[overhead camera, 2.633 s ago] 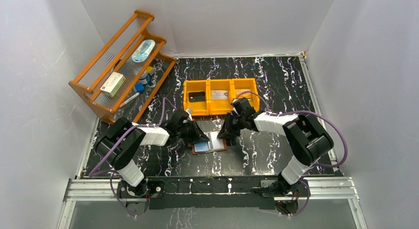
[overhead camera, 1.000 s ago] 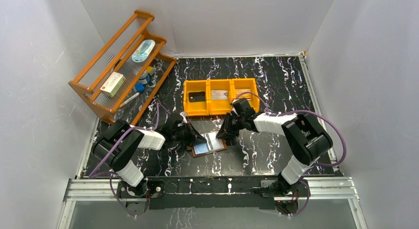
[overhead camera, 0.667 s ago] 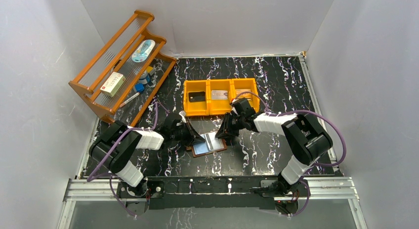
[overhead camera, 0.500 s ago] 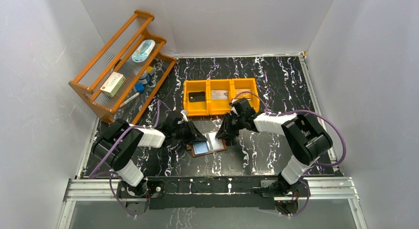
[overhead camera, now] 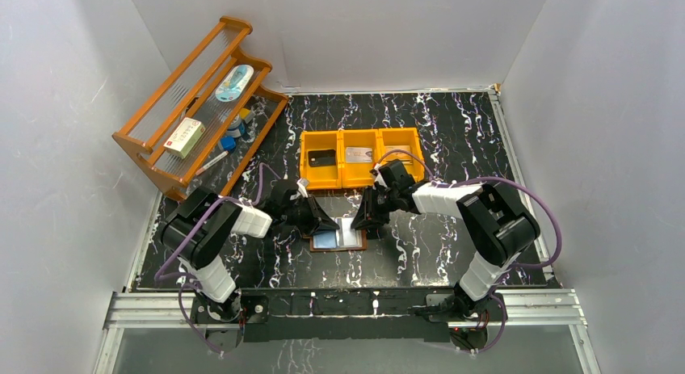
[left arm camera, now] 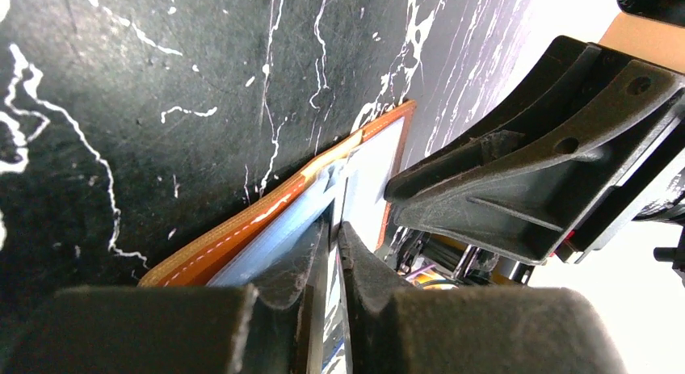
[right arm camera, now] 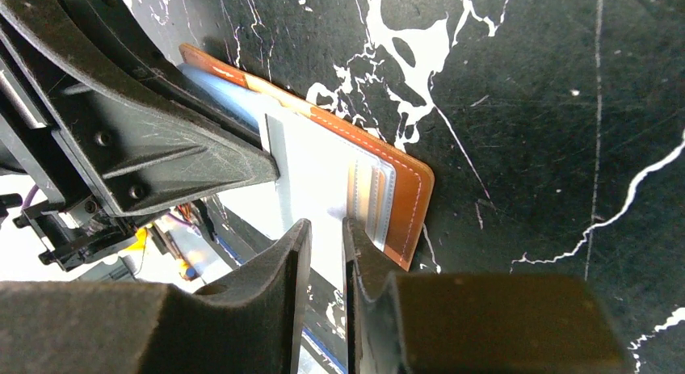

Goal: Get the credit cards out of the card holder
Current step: Remove the credit card from the card holder.

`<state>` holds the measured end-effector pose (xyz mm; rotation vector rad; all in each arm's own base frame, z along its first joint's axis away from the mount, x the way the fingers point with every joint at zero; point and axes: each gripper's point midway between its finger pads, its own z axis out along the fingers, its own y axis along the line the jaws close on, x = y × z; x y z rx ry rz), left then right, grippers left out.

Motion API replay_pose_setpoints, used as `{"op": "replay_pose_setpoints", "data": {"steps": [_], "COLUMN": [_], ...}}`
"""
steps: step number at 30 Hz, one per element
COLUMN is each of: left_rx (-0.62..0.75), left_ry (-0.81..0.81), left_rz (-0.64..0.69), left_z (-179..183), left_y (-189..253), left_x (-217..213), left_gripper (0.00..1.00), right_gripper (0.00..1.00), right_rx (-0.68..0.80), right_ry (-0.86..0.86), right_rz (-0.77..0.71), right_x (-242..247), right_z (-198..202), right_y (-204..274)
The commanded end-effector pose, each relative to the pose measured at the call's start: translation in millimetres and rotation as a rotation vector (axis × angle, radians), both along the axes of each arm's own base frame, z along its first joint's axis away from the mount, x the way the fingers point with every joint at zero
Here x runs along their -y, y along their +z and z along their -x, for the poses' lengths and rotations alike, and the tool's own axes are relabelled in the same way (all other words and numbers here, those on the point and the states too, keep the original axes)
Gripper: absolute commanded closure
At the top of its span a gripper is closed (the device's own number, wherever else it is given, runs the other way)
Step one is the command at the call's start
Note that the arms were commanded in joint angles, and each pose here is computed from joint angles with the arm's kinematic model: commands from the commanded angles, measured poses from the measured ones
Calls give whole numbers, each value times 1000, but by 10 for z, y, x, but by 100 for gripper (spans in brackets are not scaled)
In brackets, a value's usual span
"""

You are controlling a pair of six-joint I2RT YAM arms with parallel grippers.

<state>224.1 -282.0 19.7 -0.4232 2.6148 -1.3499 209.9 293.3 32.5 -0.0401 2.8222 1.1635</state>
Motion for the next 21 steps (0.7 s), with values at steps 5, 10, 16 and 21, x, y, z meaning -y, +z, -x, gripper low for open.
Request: {"op": "replay_pose_setpoints", "data": {"steps": [5,10,16,21], "left_rx": [24,41,95,120], "left_ry": [-79,-104,-104,-121], "left_rz": [24,-53,-242,-292], "left_z": [27,75,9,-6], "left_y": [28,-10,-39,-1], "left_x": [178,87,-151,-215], "left_gripper": [100,100,100,100], "right_gripper": [71,69,73,81], "right_rx": [-58,-47,16,45], "right_ry": [-26,-84,-108,-75], "right_rz": [139,210,283,326], "right_x": [165,272,396,434], "right_z": [171,119,25,-28], "right_y": [-354,-392,-366,-347]}}
